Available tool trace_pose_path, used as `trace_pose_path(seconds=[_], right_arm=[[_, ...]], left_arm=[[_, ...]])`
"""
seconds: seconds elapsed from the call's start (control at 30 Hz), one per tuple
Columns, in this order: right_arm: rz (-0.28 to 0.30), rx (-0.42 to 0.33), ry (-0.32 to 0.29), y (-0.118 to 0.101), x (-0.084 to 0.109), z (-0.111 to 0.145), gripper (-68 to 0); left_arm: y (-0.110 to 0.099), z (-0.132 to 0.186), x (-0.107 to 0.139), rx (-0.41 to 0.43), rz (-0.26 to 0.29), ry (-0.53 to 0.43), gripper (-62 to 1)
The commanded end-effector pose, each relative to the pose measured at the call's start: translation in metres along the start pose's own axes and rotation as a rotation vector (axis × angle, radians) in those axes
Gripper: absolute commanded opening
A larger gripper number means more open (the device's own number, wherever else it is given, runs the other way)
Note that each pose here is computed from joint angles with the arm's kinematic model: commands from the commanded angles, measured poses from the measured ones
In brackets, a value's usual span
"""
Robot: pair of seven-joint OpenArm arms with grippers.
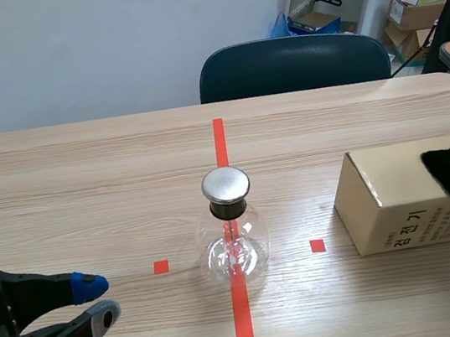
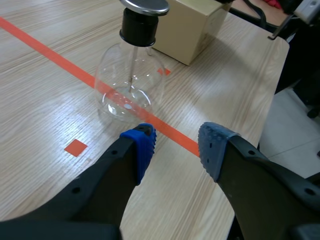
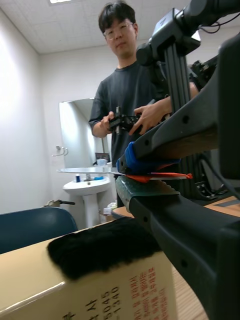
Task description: Do the electroscope experiment
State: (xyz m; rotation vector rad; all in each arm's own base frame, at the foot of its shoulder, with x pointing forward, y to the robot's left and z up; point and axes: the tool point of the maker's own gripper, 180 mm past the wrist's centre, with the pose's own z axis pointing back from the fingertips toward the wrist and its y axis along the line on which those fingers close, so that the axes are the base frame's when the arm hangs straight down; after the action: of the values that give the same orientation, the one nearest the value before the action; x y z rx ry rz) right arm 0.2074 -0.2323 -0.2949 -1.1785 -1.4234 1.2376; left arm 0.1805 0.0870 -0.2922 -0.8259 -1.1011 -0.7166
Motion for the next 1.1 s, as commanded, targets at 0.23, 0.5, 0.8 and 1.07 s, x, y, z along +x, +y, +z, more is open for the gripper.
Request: trace_pose_path(seconds=[0.23,0.5,0.8,1.07], right_arm=[[0.087,0.001,-0.037,0.006,-0.015,-0.012,-66.5],[0.099,0.075,-0.056,0.028,-0.018,-0.009,-66.5],[0.090,0.127,0.007,0.043,-0.028,0.000,-66.5],[0.077,0.144,-0.123,0.048,-0.003,0.005,-66.5]], left_arm=[[-0.025,0.007,0.022,-0.129,0.073,-0.016,-18.2],[-0.025,0.016,0.037,-0.141,0.128,-0.018,-15.3],[-0.009,0.023,0.034,-0.066,0.036,0.038,-15.2],[0.011,0.032,0.031,0.017,-0.102,0.088,-15.2]])
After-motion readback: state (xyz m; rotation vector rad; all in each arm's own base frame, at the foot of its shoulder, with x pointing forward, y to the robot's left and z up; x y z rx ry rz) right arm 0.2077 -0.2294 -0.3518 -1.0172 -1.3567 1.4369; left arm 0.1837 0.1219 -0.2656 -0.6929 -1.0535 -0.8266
